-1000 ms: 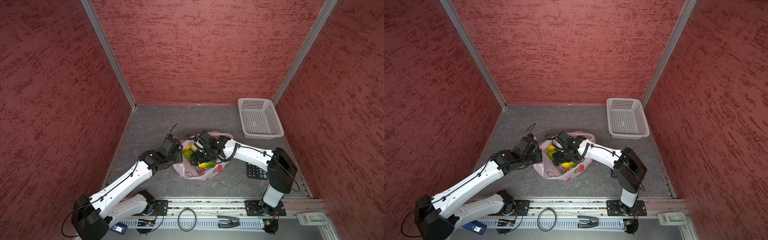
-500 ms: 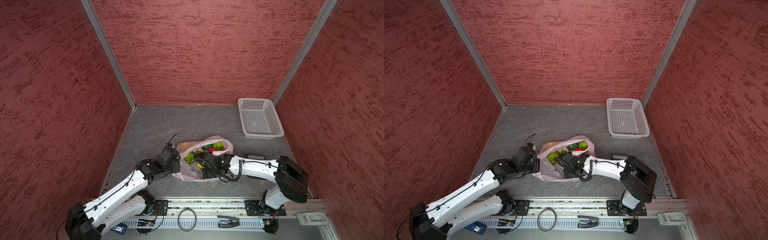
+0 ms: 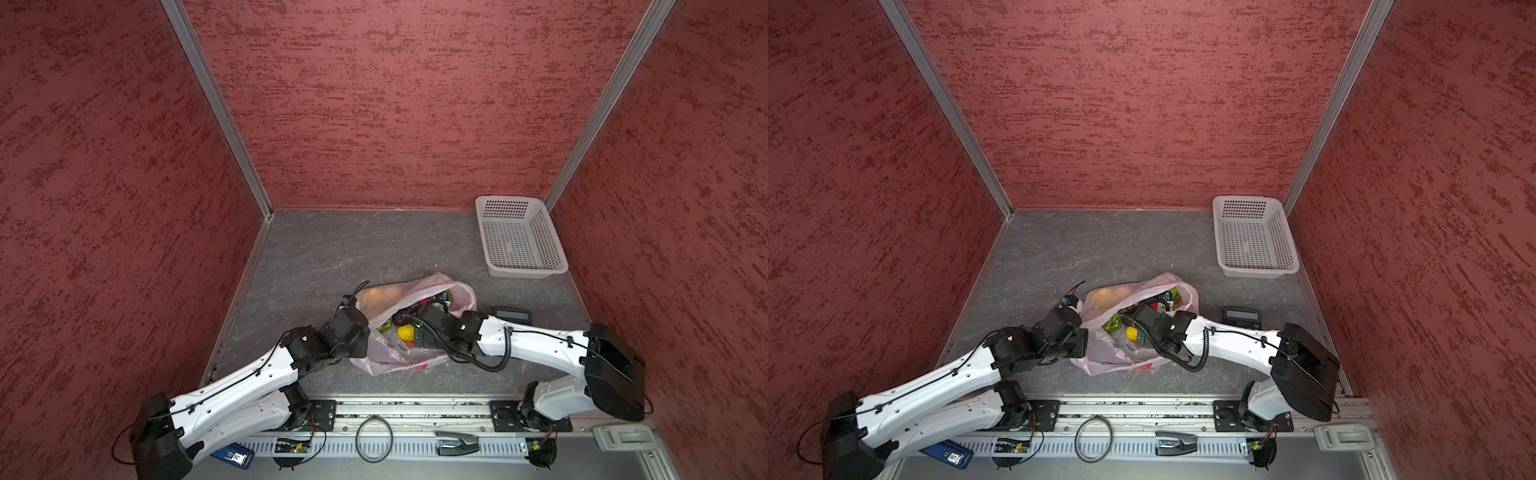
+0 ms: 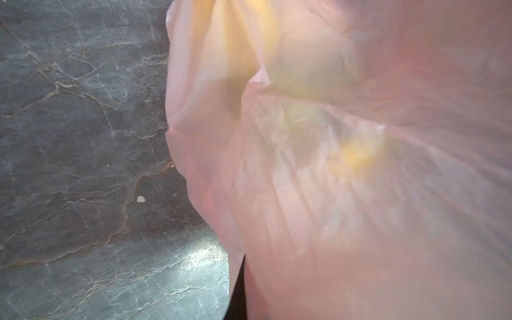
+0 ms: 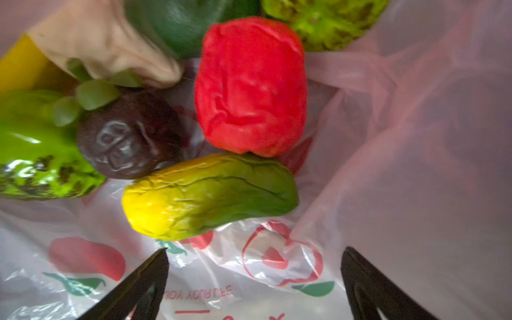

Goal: Untie the knot of the plastic bag and take out the fruit
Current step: 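Lower the right gripper deeper into the bag toward the yellow-green cucumber, then close the right gripper on the yellow-green cucumber while the left holds the bag, then lift the cucumber out of the bag and carry it toward the white basket, then open the right gripper to drop the cucumber into the white basket, then move the right gripper back over the open pink bag, then lower the right gripper into the bag toward the mangosteen and lime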

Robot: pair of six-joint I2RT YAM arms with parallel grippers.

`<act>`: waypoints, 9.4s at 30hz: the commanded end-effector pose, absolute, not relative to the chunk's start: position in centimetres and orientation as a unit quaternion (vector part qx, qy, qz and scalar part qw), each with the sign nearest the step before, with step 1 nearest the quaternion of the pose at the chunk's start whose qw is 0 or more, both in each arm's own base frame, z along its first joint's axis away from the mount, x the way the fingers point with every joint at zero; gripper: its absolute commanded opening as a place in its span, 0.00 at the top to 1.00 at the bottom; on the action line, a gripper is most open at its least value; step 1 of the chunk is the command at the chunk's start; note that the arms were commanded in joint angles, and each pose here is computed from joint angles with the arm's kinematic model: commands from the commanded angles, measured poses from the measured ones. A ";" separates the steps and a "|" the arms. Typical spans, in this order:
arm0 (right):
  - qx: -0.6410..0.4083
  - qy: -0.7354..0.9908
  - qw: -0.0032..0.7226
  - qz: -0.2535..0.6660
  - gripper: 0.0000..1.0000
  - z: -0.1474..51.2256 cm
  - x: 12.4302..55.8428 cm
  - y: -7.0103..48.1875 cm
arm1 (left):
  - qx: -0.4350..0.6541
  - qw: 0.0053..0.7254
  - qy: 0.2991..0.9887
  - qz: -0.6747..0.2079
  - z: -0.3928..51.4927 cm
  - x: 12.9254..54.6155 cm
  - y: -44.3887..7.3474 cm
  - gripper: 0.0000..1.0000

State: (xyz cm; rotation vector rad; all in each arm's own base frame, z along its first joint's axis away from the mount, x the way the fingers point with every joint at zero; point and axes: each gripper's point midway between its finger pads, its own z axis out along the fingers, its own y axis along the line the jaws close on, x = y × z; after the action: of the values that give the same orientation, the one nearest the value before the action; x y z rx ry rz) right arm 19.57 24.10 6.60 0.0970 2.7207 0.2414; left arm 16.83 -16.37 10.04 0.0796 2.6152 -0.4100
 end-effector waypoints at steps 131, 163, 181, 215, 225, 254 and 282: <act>0.019 0.865 0.278 0.418 0.71 33.6 24.2 30.5 | 0.035 0.359 0.918 -0.168 13.7 20.2 -19.9 1.00; 0.304 0.860 0.353 0.209 0.70 19.7 49.6 -2.9 | 0.032 0.379 0.907 -0.182 14.9 20.4 -19.5 1.00; 0.338 0.890 0.272 0.142 0.23 11.4 50.1 -5.3 | 0.024 0.374 0.910 -0.178 14.8 20.3 -19.3 1.00; 0.014 0.874 0.331 0.357 0.02 34.4 26.9 23.6 | 0.027 0.399 0.894 -0.202 17.1 21.7 -21.3 1.00; -0.040 0.885 0.285 0.365 0.07 31.6 22.2 31.0 | 0.018 0.404 0.892 -0.204 17.6 22.0 -20.8 1.00; -0.149 0.952 0.175 0.200 0.19 8.5 19.7 31.8 | -0.004 0.400 0.888 -0.225 18.1 23.6 -20.4 1.00; 0.069 0.941 0.239 0.231 0.09 10.0 26.0 31.6 | 0.033 0.330 0.919 -0.214 13.4 19.2 -20.3 1.00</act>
State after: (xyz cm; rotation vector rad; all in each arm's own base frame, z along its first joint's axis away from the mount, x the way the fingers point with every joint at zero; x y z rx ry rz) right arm 23.84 31.01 8.73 0.0785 2.6551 0.5978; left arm 18.96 -20.19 12.73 0.0984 2.4243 -0.5538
